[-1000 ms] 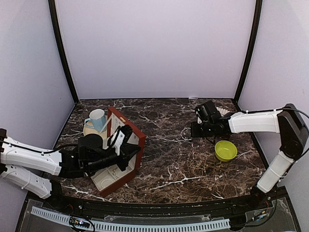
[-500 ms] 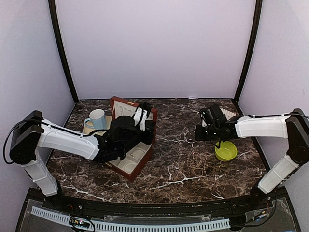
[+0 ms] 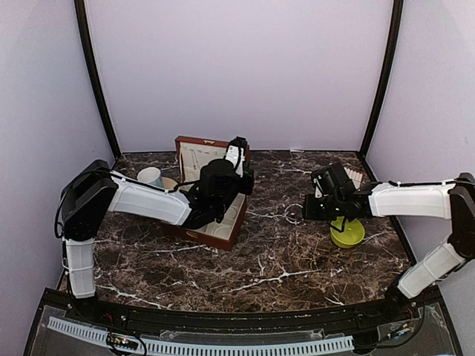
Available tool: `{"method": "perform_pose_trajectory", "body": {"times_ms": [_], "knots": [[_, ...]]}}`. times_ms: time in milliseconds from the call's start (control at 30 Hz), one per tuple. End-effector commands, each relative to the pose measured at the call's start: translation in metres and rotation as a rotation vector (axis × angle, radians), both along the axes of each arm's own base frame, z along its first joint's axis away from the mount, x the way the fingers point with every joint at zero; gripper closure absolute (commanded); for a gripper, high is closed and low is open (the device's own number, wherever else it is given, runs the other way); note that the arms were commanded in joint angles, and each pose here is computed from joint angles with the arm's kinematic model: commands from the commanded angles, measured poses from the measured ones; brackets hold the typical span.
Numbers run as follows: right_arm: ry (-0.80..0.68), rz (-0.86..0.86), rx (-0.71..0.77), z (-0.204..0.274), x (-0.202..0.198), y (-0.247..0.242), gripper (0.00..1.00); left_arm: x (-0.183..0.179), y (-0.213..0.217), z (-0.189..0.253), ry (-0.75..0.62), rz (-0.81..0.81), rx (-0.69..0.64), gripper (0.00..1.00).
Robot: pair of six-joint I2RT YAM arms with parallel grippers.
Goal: Organize the mixed jewelry
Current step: Move the jewelry box to the center of the board.
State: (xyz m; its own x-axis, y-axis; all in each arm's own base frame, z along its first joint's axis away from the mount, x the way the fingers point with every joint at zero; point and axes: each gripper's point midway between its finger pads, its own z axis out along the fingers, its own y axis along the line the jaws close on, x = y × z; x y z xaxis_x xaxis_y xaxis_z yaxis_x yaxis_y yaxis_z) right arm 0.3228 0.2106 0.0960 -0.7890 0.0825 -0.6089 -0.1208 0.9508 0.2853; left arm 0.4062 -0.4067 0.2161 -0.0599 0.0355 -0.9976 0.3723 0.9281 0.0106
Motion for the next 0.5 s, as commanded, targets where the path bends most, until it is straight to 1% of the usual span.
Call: {"method": "perform_pose_trajectory", "body": {"times_ms": [0, 33, 67, 100, 133, 200, 233, 267, 300, 367, 400, 433, 467], "knots": [[-0.006, 0.011, 0.087, 0.011, -0.003, 0.01, 1.0, 0.012, 0.006, 0.065, -0.14, 0.049, -0.129, 0.99], [-0.005, 0.017, 0.091, 0.012, -0.003, 0.012, 1.0, 0.012, 0.006, 0.064, -0.139, 0.049, -0.13, 0.96], [-0.004, 0.02, 0.095, 0.012, -0.004, 0.013, 1.0, 0.012, 0.006, 0.064, -0.138, 0.049, -0.13, 0.89], [-0.002, 0.026, 0.097, 0.013, -0.005, 0.015, 1.0, 0.012, 0.006, 0.062, -0.135, 0.048, -0.129, 0.84], [0.0, 0.031, 0.098, 0.013, -0.005, 0.016, 1.0, 0.012, 0.006, 0.062, -0.133, 0.047, -0.128, 0.75], [0.002, 0.042, 0.106, 0.014, -0.005, 0.021, 1.0, 0.01, 0.005, 0.061, -0.131, 0.035, -0.125, 0.67], [0.003, 0.048, 0.105, 0.014, -0.005, 0.023, 1.0, 0.009, 0.005, 0.06, -0.127, 0.026, -0.121, 0.65], [0.002, 0.056, 0.107, 0.016, -0.005, 0.026, 1.0, 0.008, 0.005, 0.063, -0.129, 0.02, -0.123, 0.59], [0.002, 0.061, 0.105, 0.017, -0.005, 0.028, 1.0, 0.006, 0.004, 0.062, -0.126, 0.008, -0.119, 0.56], [-0.006, 0.074, 0.099, 0.022, -0.004, 0.034, 1.0, 0.002, 0.004, 0.066, -0.125, -0.018, -0.116, 0.46], [-0.01, 0.082, 0.096, 0.025, -0.004, 0.037, 1.0, -0.002, 0.006, 0.073, -0.132, -0.028, -0.124, 0.44], [-0.018, 0.09, 0.092, 0.029, -0.003, 0.04, 1.0, -0.005, 0.005, 0.07, -0.123, -0.053, -0.112, 0.41], [-0.022, 0.096, 0.088, 0.032, -0.003, 0.043, 1.0, -0.012, 0.007, 0.076, -0.125, -0.075, -0.114, 0.39]]}}
